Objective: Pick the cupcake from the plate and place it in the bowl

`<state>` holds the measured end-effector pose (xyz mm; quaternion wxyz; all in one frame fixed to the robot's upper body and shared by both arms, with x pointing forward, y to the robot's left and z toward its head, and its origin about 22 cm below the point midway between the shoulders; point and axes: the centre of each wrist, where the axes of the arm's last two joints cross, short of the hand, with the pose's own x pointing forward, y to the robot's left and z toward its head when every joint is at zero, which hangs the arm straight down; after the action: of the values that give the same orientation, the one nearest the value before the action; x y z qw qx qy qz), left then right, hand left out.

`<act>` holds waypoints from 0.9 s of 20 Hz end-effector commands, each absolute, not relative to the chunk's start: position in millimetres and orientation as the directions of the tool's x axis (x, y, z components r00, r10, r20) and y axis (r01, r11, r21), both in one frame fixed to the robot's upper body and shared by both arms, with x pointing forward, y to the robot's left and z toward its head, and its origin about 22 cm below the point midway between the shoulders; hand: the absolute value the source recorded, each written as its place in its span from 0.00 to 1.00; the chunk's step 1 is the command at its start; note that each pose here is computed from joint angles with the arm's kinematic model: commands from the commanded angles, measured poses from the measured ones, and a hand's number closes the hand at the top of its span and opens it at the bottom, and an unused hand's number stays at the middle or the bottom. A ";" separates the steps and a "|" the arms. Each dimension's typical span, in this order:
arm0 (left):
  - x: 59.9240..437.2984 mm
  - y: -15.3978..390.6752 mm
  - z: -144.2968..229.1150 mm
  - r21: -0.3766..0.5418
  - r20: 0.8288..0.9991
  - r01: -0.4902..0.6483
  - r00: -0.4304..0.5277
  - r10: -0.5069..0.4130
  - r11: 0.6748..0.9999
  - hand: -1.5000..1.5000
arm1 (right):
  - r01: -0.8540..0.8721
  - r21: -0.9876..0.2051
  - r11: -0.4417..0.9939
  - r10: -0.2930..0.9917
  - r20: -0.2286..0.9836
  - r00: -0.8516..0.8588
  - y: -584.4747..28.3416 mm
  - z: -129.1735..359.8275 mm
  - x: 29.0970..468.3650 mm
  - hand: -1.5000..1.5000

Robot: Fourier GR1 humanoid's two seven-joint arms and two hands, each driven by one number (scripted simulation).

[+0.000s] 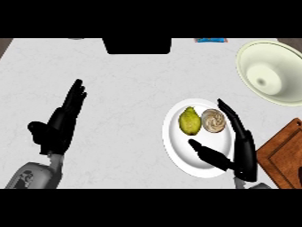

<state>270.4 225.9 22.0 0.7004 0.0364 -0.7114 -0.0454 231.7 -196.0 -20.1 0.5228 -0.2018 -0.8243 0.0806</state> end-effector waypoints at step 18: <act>272.4 196.5 30.3 0.109 0.994 0.021 -0.033 -0.109 0.994 0.50 | 0.109 -0.672 0.733 0.657 0.740 0.146 -187.9 94.3 249.7 0.00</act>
<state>271.0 211.5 27.5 0.6962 0.0321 -0.7155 -0.0485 239.0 -197.9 84.2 0.6495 -0.3016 -0.6769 0.1703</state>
